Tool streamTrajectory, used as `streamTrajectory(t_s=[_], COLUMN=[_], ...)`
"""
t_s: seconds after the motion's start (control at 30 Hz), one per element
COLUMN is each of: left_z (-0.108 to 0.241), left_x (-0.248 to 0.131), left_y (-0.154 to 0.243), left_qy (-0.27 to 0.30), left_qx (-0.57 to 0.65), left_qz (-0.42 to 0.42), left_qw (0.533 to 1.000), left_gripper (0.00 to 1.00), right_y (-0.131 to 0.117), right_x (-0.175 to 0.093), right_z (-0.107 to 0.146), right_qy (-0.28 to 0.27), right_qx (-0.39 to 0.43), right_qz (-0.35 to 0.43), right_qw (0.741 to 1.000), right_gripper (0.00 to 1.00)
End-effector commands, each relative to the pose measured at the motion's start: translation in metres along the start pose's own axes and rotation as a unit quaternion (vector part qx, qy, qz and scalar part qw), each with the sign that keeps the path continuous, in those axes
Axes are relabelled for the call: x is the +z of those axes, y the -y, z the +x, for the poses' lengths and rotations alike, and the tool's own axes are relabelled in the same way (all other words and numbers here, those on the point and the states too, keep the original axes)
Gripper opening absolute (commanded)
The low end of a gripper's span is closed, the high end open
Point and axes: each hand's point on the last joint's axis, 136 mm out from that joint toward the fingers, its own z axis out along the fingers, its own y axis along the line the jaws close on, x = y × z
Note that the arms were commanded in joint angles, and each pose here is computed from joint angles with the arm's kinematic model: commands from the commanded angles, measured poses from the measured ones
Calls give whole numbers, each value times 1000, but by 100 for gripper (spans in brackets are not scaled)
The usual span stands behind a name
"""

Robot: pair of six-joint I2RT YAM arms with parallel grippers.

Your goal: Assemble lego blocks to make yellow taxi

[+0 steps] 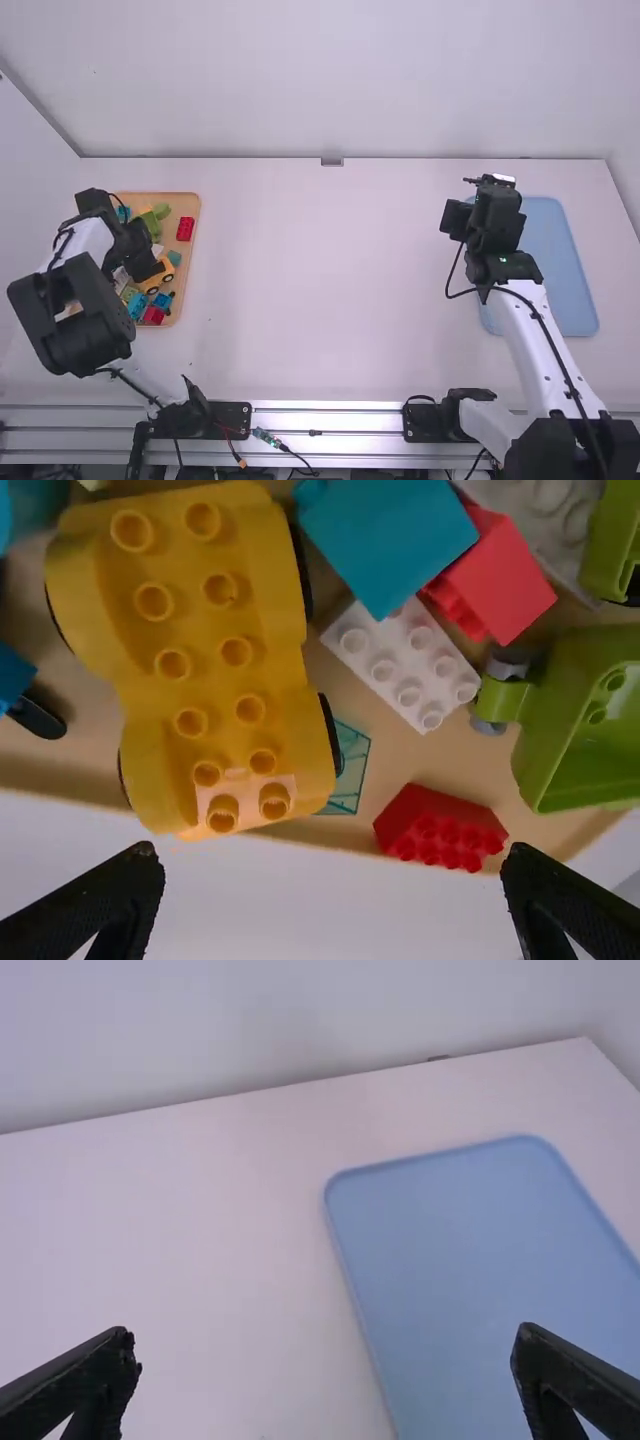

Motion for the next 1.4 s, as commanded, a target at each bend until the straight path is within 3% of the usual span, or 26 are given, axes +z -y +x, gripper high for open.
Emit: streamTrajectory(t_s=[0.0, 0.37, 0.83, 0.93, 1.07, 1.37], left_z=[-2, -3, -17, -17, -17, -16], left_x=[12, 32, 41, 44, 48, 51], left_y=[-18, -35, -40, -39, -40, -43], left_qy=[1, -8, 19, 17, 16, 7], left_qx=[-30, -54, -70, -67, -65, -67], left_qz=[-21, -19, -5, 5, 11, 13], left_qw=[999, 998, 997, 998, 998, 998], left_gripper=[91, 86, 91, 87, 65, 39], right_y=[-1, -1, -1, -1, -2, -1], right_x=[-3, -3, -3, -3, -3, -3], right_z=[-9, -9, -9, -9, -9, -9], right_qy=[8, 8, 8, 8, 8, 8], right_qx=[4, 3, 3, 4, 3, 3], right_qz=[-3, -3, -2, -3, -3, -2], right_qw=[1000, 1000, 1000, 1000, 1000, 1000], right_gripper=[99, 98, 99, 98, 99, 99])
